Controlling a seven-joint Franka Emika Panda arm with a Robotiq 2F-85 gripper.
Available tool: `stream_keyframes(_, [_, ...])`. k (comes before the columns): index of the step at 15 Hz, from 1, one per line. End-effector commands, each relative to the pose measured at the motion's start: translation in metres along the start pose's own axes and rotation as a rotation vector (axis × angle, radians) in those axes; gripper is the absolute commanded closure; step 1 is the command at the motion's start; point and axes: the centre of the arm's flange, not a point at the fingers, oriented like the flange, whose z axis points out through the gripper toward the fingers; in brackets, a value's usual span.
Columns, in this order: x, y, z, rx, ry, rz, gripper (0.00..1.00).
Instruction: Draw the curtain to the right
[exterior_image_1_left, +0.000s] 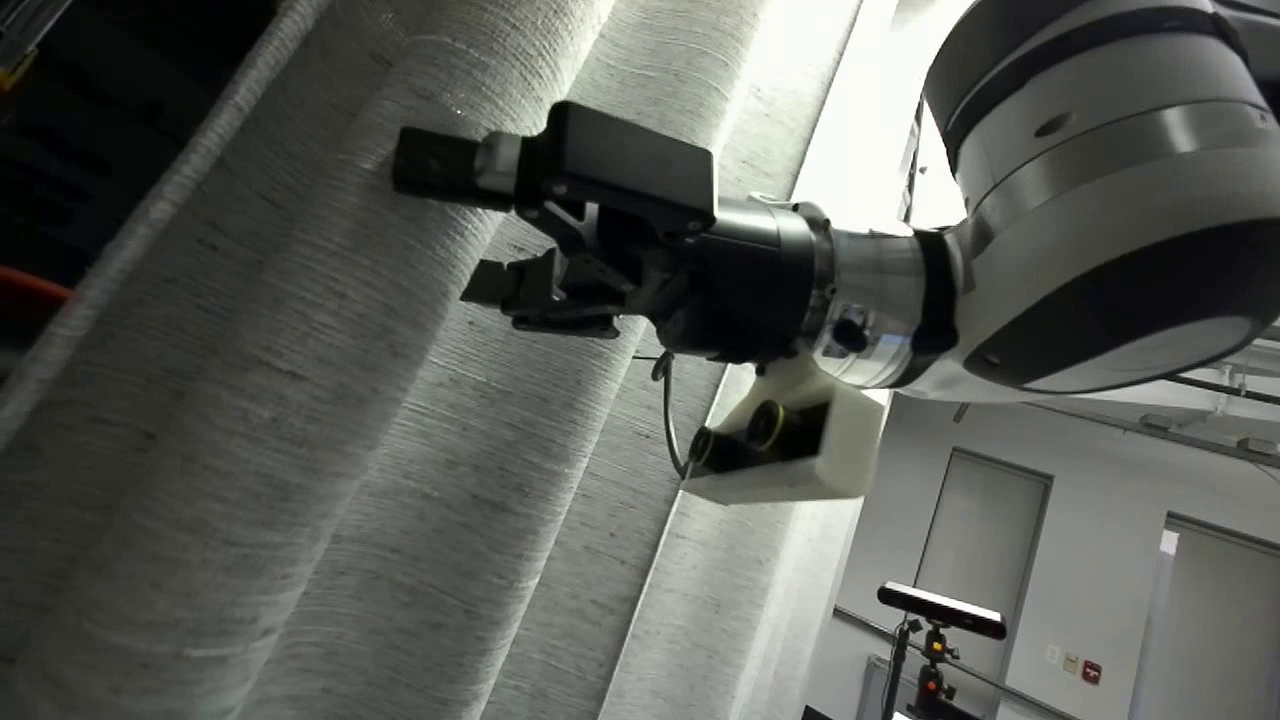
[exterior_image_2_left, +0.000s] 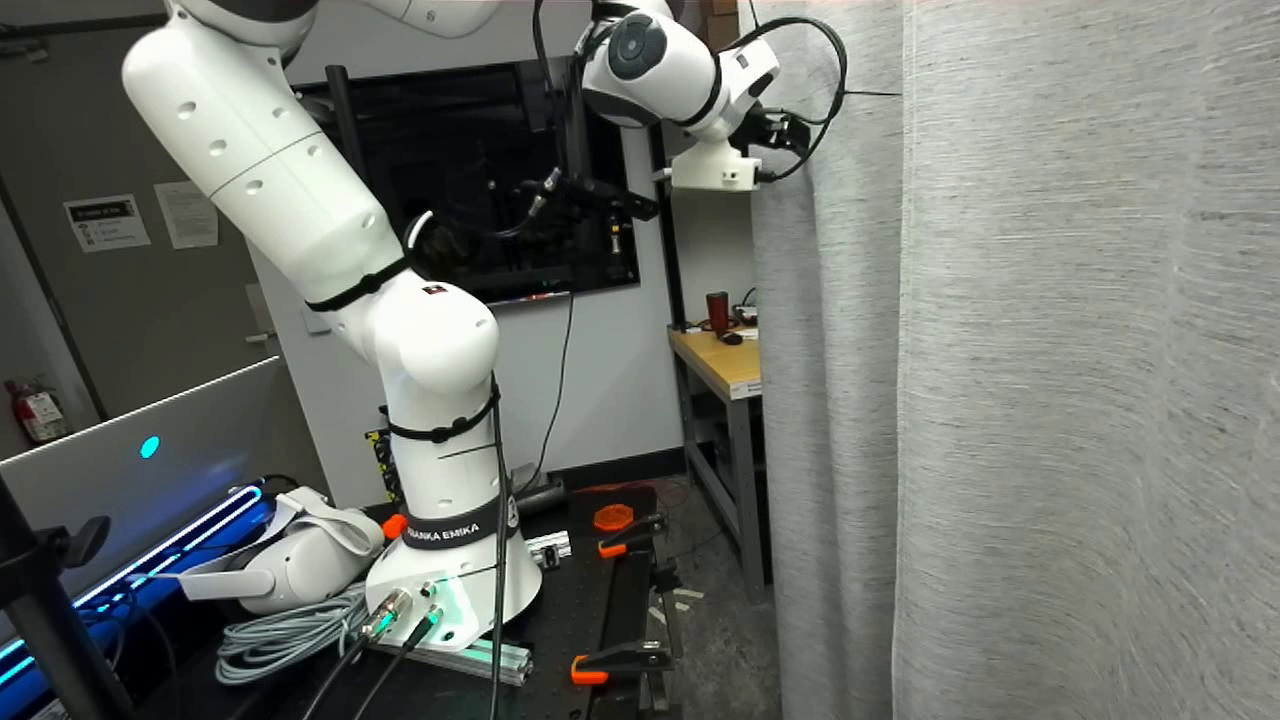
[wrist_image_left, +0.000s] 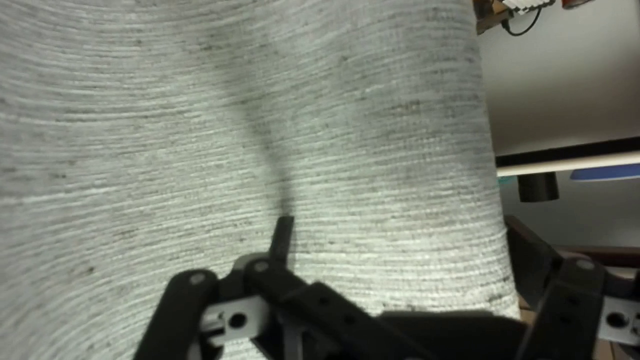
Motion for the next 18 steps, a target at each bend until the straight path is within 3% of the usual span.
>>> stream_keyframes(1, [-0.013,0.002,0.012,-0.021,0.074,0.029,0.0])
stream_keyframes(2, [-0.013,0.003,0.012,-0.02,0.089,0.025,0.0])
stream_keyframes(3, [-0.013,0.003,0.012,-0.022,0.102,0.02,0.06])
stream_keyframes(4, [-0.012,0.005,0.012,-0.022,0.121,0.004,0.27])
stream_keyframes(6, [-0.011,0.007,0.012,-0.024,0.144,-0.031,0.32])
stream_keyframes(14, [-0.014,0.013,0.019,-0.008,0.192,-0.132,0.94])
stream_keyframes(15, [-0.014,0.014,0.019,-0.01,0.197,-0.145,0.99])
stream_keyframes(18, [-0.013,0.017,0.019,-0.029,0.204,-0.215,1.0])
